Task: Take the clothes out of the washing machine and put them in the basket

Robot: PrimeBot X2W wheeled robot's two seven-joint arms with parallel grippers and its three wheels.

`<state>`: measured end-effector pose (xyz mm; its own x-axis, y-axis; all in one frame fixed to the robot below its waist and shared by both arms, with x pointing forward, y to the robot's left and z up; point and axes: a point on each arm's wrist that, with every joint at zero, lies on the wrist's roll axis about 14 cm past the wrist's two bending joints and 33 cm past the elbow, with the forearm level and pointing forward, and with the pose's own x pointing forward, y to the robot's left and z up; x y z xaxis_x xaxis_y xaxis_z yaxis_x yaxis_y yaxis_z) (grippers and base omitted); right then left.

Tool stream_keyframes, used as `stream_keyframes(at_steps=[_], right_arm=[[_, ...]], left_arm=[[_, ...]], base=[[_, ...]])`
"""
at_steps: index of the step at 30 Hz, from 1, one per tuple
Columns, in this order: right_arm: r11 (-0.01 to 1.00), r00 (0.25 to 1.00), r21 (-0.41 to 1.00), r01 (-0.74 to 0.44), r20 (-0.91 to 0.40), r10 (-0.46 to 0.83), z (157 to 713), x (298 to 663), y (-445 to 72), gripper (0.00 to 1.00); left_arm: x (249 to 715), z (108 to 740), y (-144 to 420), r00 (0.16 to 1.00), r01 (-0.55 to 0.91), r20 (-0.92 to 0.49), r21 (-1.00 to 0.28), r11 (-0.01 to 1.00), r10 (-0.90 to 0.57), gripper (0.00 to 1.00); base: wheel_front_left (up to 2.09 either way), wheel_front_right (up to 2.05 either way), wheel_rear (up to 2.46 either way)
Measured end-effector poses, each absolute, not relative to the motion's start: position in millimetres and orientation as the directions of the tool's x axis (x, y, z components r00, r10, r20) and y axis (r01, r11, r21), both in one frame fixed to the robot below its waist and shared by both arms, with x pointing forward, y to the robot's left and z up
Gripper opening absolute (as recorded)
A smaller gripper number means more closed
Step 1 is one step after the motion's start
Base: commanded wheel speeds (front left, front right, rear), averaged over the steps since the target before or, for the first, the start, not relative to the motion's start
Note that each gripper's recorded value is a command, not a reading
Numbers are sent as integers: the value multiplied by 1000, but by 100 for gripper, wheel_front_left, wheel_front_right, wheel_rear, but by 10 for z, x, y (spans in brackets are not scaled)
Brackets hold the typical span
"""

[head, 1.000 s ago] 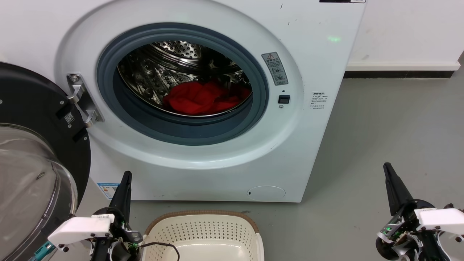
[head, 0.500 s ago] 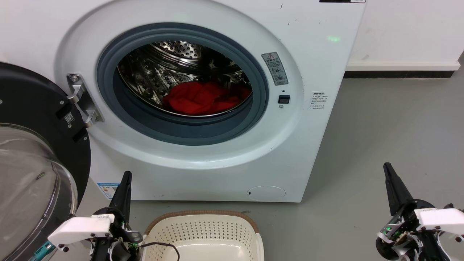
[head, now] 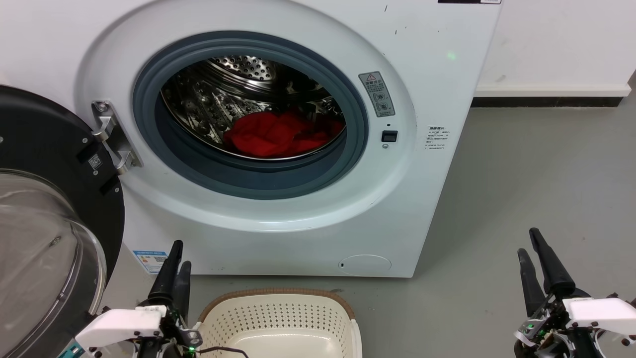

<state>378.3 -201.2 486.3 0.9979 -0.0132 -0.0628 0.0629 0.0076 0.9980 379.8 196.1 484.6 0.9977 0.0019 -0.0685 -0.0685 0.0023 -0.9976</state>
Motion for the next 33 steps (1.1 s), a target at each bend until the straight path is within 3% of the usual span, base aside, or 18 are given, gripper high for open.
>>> stream_keyframes(at_steps=[8,21,33], right_arm=[[84,999,996,38,-35,-36,4959,3801,-2031,100],[402,999,916,11,7,-42,5098,3807,-2024,100],[661,999,751,-15,46,-29,5198,3799,-1972,100]], left_arm=[[3838,4898,1907,998,-56,-56,-995,81,2,100],[3917,5134,1843,1000,14,13,-934,357,-5,100],[3955,5284,1731,997,72,64,-776,627,-36,100]], base=[[0,0,0],[0,0,0],[0,0,0]])
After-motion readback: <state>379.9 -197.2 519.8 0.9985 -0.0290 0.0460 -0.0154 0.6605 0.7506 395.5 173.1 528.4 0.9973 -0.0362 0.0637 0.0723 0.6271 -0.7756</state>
